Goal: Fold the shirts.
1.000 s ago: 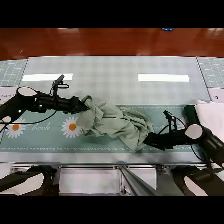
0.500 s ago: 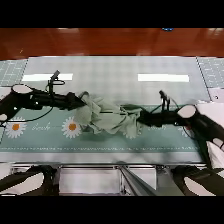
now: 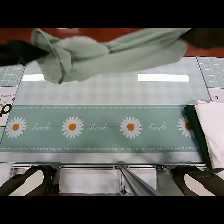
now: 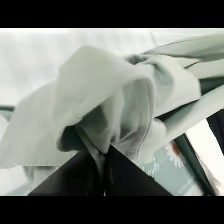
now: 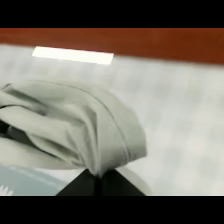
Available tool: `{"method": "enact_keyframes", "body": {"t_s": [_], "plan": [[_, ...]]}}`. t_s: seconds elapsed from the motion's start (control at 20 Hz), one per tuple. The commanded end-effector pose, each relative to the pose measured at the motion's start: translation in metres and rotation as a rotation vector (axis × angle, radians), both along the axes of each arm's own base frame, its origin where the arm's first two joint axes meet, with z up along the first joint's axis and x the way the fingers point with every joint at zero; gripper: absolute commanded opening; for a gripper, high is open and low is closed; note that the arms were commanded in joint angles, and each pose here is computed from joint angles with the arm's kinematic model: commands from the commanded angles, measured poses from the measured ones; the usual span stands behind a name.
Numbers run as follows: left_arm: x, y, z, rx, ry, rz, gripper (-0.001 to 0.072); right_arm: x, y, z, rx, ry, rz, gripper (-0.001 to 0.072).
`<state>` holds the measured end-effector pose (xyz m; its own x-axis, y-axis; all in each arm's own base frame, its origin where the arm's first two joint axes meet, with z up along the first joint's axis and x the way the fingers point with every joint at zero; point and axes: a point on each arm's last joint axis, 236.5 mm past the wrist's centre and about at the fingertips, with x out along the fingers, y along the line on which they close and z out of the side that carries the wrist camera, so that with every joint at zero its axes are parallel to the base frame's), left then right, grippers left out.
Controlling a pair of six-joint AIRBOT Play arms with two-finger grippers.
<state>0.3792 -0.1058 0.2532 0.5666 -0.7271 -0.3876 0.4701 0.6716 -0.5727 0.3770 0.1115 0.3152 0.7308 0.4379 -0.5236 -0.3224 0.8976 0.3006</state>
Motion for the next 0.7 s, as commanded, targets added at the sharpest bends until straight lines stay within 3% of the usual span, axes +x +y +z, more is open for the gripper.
{"method": "enact_keyframes", "body": {"t_s": [0.0, 0.2, 0.4, 0.65], "plan": [[-0.039, -0.002, 0.082, 0.076, -0.224, 0.015, 0.0028, -0.057, -0.040, 0.091, -0.136, -0.210, -0.106, 0.0018], [-0.092, -0.003, 0.095, 0.213, -0.288, 0.028, 0.0029, -0.130, -0.089, 0.117, -0.240, -0.289, -0.282, 0.0018], [-0.134, -0.030, 0.071, 0.198, -0.246, -0.054, 0.0028, -0.181, -0.080, 0.092, -0.235, -0.192, -0.231, 0.0018], [-0.154, -0.055, -0.061, 0.093, 0.091, -0.156, 0.0028, -0.183, -0.065, 0.000, -0.210, 0.059, -0.163, 0.0018]]}}
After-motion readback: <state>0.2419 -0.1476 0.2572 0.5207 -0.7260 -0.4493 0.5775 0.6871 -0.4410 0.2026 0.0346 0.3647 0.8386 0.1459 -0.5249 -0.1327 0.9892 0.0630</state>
